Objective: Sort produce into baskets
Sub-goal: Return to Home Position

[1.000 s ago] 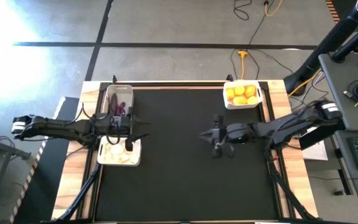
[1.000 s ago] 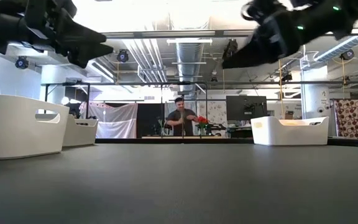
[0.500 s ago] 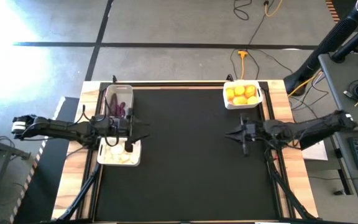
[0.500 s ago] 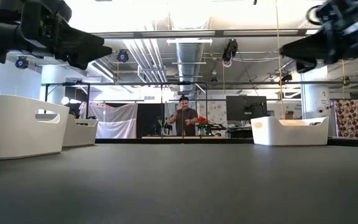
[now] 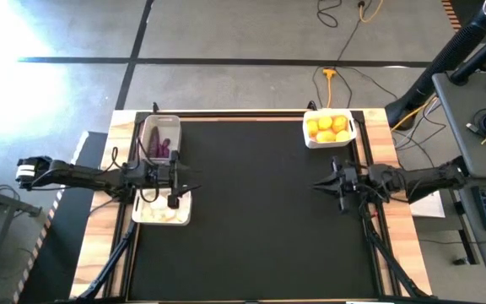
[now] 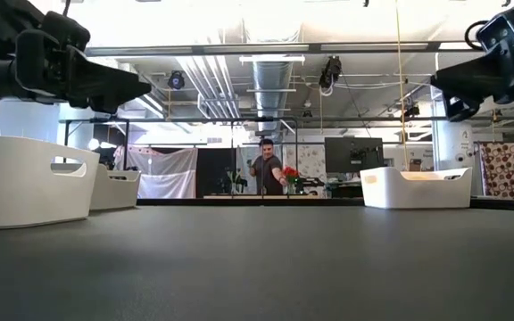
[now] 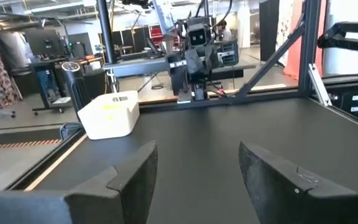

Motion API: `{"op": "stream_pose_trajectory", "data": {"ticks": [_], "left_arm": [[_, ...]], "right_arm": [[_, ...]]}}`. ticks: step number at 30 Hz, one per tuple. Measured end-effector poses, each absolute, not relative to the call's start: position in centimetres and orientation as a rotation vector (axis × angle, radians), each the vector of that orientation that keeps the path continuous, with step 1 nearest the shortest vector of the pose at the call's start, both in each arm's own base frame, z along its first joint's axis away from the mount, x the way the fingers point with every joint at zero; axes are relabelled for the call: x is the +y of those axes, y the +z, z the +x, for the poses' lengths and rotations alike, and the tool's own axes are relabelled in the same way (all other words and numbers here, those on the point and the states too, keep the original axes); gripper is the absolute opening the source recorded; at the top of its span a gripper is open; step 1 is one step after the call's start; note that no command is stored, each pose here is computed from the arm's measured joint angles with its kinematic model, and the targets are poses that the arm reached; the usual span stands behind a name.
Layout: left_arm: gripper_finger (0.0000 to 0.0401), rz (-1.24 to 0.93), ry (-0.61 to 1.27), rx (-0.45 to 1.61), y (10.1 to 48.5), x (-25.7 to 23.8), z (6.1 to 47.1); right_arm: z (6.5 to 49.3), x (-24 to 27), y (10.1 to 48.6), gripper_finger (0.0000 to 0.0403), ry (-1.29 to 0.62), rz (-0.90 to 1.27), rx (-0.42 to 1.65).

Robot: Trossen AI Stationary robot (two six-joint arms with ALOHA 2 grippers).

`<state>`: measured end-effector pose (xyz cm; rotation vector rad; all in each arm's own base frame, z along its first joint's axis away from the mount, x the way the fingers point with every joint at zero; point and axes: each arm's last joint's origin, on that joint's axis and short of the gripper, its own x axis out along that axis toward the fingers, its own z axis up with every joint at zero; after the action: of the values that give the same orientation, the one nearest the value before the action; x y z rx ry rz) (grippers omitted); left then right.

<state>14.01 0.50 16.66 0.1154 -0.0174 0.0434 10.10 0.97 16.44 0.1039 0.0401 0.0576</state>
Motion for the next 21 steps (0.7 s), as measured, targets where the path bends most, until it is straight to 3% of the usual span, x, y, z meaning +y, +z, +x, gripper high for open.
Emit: {"op": "stream_pose_trajectory", "data": {"ticks": [9,16,21], "left_arm": [[0.0208,0.142,0.022,0.042,16.2,0.4,13.6],[0.0208,0.089,-0.193,0.067,16.1,-0.2,12.3],[0.0208,0.042,-0.106,0.041,16.5,0.0,11.4]], "right_arm": [[10.1,1.0,16.4,0.0043,0.061,-0.142,0.038],[10.1,1.0,16.4,0.0043,0.059,-0.045,0.04],[10.1,1.0,16.4,0.0043,0.057,0.031,0.043]]}}
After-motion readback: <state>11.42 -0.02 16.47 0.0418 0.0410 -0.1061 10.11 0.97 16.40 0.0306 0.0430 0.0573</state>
